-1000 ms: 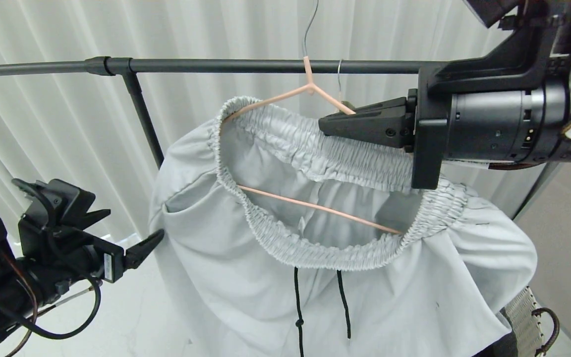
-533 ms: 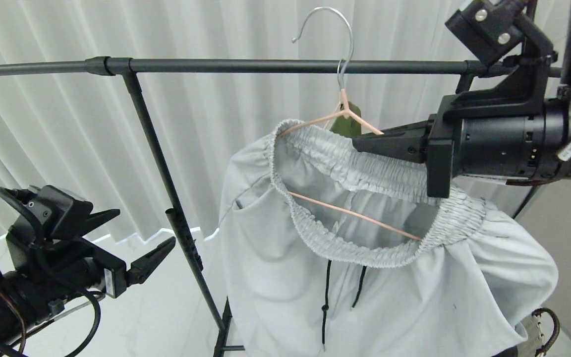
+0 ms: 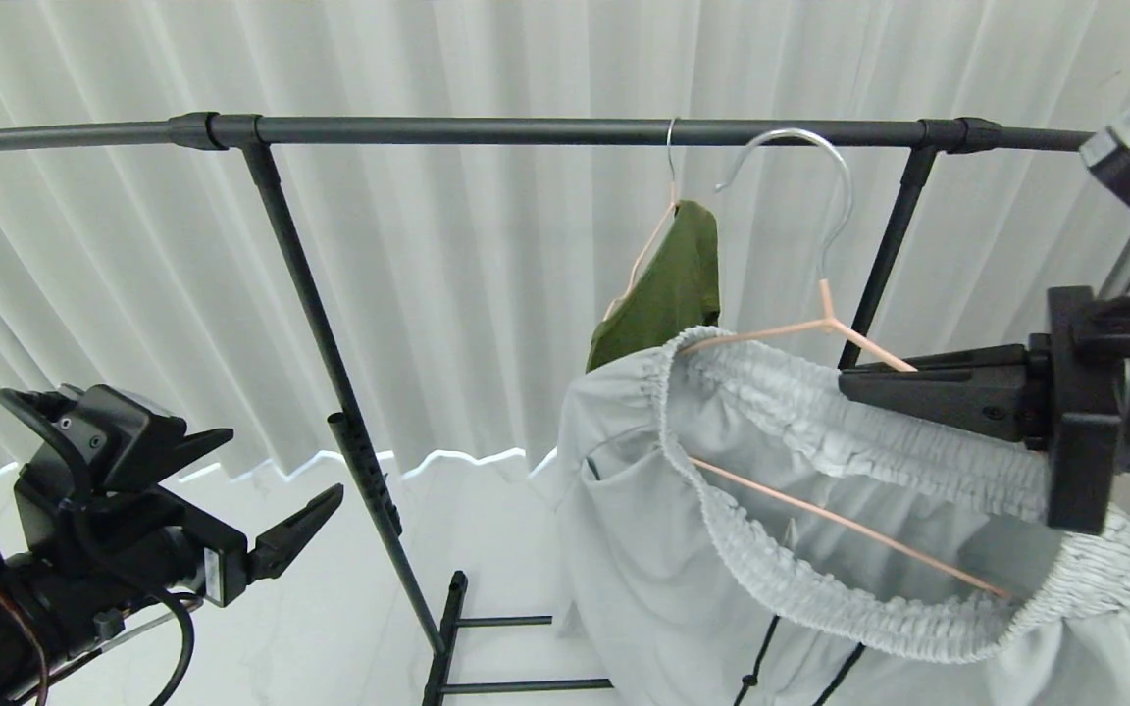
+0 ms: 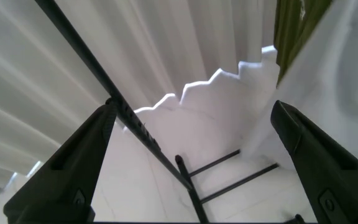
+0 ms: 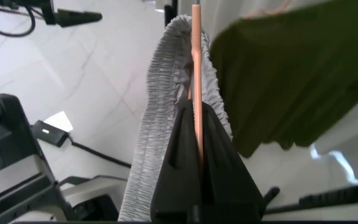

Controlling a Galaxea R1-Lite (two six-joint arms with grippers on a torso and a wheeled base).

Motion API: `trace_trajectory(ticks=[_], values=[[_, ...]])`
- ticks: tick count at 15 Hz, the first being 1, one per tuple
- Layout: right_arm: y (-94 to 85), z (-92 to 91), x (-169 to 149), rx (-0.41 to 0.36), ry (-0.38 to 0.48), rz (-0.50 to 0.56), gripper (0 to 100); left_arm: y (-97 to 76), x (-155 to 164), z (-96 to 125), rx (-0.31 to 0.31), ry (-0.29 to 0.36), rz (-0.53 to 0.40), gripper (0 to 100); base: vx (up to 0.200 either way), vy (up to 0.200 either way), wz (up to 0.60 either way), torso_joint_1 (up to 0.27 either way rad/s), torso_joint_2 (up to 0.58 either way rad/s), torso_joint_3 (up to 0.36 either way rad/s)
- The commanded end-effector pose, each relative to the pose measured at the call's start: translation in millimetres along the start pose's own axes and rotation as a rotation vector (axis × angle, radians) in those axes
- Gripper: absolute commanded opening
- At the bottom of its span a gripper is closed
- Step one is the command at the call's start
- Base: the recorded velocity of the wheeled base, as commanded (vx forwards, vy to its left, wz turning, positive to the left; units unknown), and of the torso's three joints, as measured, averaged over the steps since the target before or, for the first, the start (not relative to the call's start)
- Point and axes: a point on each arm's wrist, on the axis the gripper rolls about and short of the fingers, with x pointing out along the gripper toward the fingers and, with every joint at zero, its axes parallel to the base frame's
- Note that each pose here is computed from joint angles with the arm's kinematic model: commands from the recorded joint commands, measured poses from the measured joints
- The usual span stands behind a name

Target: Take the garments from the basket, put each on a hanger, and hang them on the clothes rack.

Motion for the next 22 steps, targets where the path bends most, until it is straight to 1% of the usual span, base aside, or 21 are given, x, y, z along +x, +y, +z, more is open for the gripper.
trace_trajectory(ticks=[1, 2, 3, 4, 6, 8, 9, 10, 12, 14, 17, 22], values=[[5.1, -16.0, -34, 0.008, -0.003, -0.031, 0, -1.3, 0, -3, -0.003, 0.014, -0.004, 100, 0.000, 0.000, 0.00, 0.000, 0.00, 0.000], [4.5, -23.1, -43, 0.015, -0.002, -0.056, 0, -1.8, -1, -5, -0.004, 0.018, -0.006, 100, 0.000, 0.000, 0.00, 0.000, 0.00, 0.000], [3.9, -25.9, -49, 0.019, -0.007, -0.073, 0, -2.2, -1, -5, -0.005, 0.021, -0.007, 100, 0.000, 0.000, 0.00, 0.000, 0.00, 0.000], [2.1, -30.4, -60, 0.031, -0.010, -0.115, 0, -2.6, -1, -6, -0.006, 0.024, -0.008, 100, 0.000, 0.000, 0.00, 0.000, 0.00, 0.000], [-0.3, -39.9, -81, 0.064, 0.020, -0.203, 0, -2.8, -1, -6, -0.006, 0.026, -0.009, 100, 0.000, 0.000, 0.00, 0.000, 0.00, 0.000], [-2.1, -43.1, -95, 0.079, 0.003, -0.285, 0, -2.8, -1, -7, -0.005, 0.028, -0.009, 100, 0.000, 0.000, 0.00, 0.000, 0.00, 0.000], [-3.2, -43.7, -98, 0.085, 0.002, -0.309, 0, -2.8, -1, -7, 0.003, 0.028, -0.010, 100, 0.000, 0.000, 0.00, 0.000, 0.00, 0.000], [-7.0, -44.4, -102, 0.100, 0.001, -0.369, 0, -3.0, -1, -8, 0.038, 0.038, 0.006, 100, 0.000, 0.000, 0.00, 0.000, 0.00, 0.000], [-13.9, -43.1, -106, 0.116, -0.001, -0.448, 0, -3.6, -3, -10, 0.092, 0.058, 0.032, 100, 0.000, 0.000, 0.00, 0.000, 0.00, 0.000], [-22.5, -39.9, -107, 0.129, 0.002, -0.513, 0, -3.5, -3, -9, 0.102, 0.051, 0.034, 100, 0.000, 0.000, 0.00, 0.000, 0.00, 0.000], [-35.7, -31.3, -105, 0.133, 0.004, -0.575, 0, -2.5, -3, -6, 0.114, 0.034, 0.042, 100, 0.000, 0.000, 0.00, 0.000, 0.00, 0.000], [-40.8, -29.5, -101, 0.117, 0.019, -0.571, 0, -1.2, -2, -3, 0.128, 0.020, 0.050, 100, 0.000, 0.000, 0.00, 0.000, 0.00, 0.000]])
